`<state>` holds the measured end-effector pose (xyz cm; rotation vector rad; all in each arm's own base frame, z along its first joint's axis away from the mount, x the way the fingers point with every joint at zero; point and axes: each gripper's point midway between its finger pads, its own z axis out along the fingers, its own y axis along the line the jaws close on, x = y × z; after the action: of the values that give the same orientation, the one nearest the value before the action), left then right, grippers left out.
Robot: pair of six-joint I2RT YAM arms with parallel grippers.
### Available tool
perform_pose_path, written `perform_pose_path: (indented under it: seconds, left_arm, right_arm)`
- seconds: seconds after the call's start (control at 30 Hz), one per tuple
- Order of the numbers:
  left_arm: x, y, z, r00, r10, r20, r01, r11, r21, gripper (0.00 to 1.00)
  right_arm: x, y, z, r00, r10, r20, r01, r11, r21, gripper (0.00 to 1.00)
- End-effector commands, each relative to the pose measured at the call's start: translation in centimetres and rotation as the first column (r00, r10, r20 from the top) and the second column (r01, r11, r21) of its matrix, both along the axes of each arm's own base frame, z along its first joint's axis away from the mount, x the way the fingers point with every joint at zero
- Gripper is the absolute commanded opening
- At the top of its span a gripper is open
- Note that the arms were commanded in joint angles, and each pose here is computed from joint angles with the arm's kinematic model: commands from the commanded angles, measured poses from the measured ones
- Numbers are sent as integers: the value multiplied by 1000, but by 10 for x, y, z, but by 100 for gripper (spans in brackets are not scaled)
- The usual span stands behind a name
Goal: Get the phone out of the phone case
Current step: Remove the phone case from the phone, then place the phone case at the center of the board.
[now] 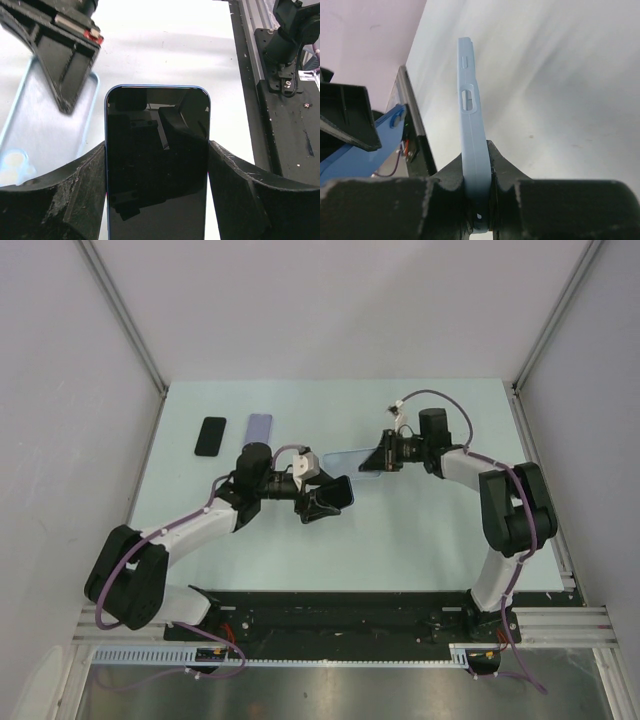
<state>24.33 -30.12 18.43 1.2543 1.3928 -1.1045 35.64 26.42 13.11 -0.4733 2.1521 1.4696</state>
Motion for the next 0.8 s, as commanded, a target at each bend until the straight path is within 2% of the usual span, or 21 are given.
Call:
perform_pose_path:
  seconds: [0.0, 0.17, 0.23, 0.27, 0.4, 0.5, 0.63, 0.77]
  left_arm:
    - [1, 2, 26, 995, -9, 99, 15, 998, -57, 36]
    - [1, 3, 25, 994, -7, 108, 13, 998, -56, 36]
    - [1, 3, 25, 994, -6, 105, 11, 998, -56, 36]
    - [1, 3, 25, 994, -7, 107, 13, 998, -55, 36]
    - [0, 4, 25, 994, -6, 111, 12, 998, -57, 36]
    - [-1, 5, 25, 994, -6, 112, 12, 998, -56, 36]
    - [0, 6, 23, 994, -6, 108, 12, 998, -55, 36]
    - [-1, 5, 22, 995, -9, 104, 15, 998, -54, 36]
  right_arm:
    - [38, -39, 26, 991, -90, 103, 92, 996, -15, 0]
    - [74, -92, 30, 978, -182, 101, 190, 978, -81, 0]
    - [74, -108, 10, 982, -183, 44, 188, 968, -164, 0]
    - [86, -115, 21, 980, -185, 77, 196, 963, -184, 0]
    - [94, -162, 4, 976, -217, -29, 197, 927, -319, 0]
    - [102, -192, -1, 961, -257, -101, 207, 912, -354, 0]
    - [111, -227, -15, 949, -291, -120, 211, 871, -445, 0]
    - [121, -252, -21, 932, -336, -138, 240, 854, -461, 0]
